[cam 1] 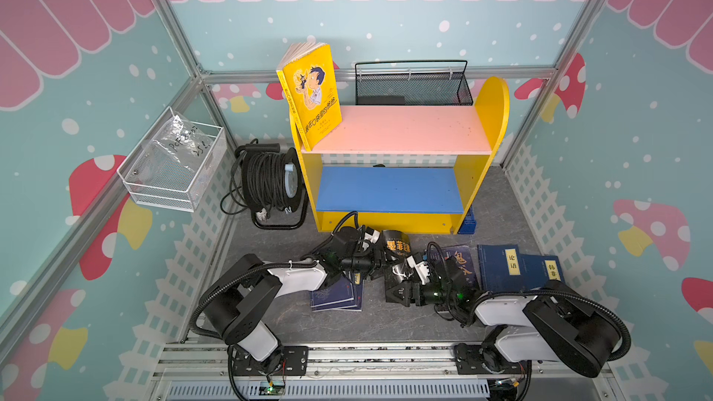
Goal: Stacking books/files
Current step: Pick up the book at the center of the table.
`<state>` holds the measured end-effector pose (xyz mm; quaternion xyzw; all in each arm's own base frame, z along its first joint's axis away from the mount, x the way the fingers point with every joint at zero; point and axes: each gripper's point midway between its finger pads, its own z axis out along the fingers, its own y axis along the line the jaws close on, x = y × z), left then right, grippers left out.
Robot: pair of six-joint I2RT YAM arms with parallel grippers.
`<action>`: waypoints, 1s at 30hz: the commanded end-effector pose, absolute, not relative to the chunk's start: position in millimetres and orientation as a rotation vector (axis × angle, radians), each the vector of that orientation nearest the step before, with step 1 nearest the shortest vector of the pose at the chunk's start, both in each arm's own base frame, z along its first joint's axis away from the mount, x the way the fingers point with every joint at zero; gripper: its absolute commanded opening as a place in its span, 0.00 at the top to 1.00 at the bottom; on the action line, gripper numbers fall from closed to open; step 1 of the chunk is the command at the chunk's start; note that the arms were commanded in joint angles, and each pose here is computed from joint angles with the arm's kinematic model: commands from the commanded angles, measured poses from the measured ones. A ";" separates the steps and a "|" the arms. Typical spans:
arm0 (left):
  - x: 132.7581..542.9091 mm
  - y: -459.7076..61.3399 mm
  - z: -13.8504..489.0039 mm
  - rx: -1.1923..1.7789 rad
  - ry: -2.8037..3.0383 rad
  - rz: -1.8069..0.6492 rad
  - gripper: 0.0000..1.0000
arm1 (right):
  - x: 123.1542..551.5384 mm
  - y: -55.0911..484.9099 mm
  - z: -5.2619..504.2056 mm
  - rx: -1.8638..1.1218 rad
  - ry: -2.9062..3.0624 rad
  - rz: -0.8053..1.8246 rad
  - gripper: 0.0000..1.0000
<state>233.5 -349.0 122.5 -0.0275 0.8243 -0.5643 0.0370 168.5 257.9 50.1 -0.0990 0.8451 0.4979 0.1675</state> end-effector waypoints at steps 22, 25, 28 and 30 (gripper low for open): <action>249.7 -365.5 194.7 0.154 2.462 -1.642 0.98 | 202.0 220.2 64.2 -0.124 2.497 1.194 0.01; 253.7 -367.3 177.6 0.108 2.501 -1.659 1.00 | 207.4 205.8 51.9 -0.029 2.574 1.061 0.01; 258.7 -371.3 170.3 0.064 2.504 -1.714 1.00 | 210.3 195.1 49.2 0.019 2.598 0.967 0.00; 260.9 -372.5 169.7 0.055 2.497 -1.725 1.00 | 214.6 190.9 57.0 0.037 2.565 0.943 0.01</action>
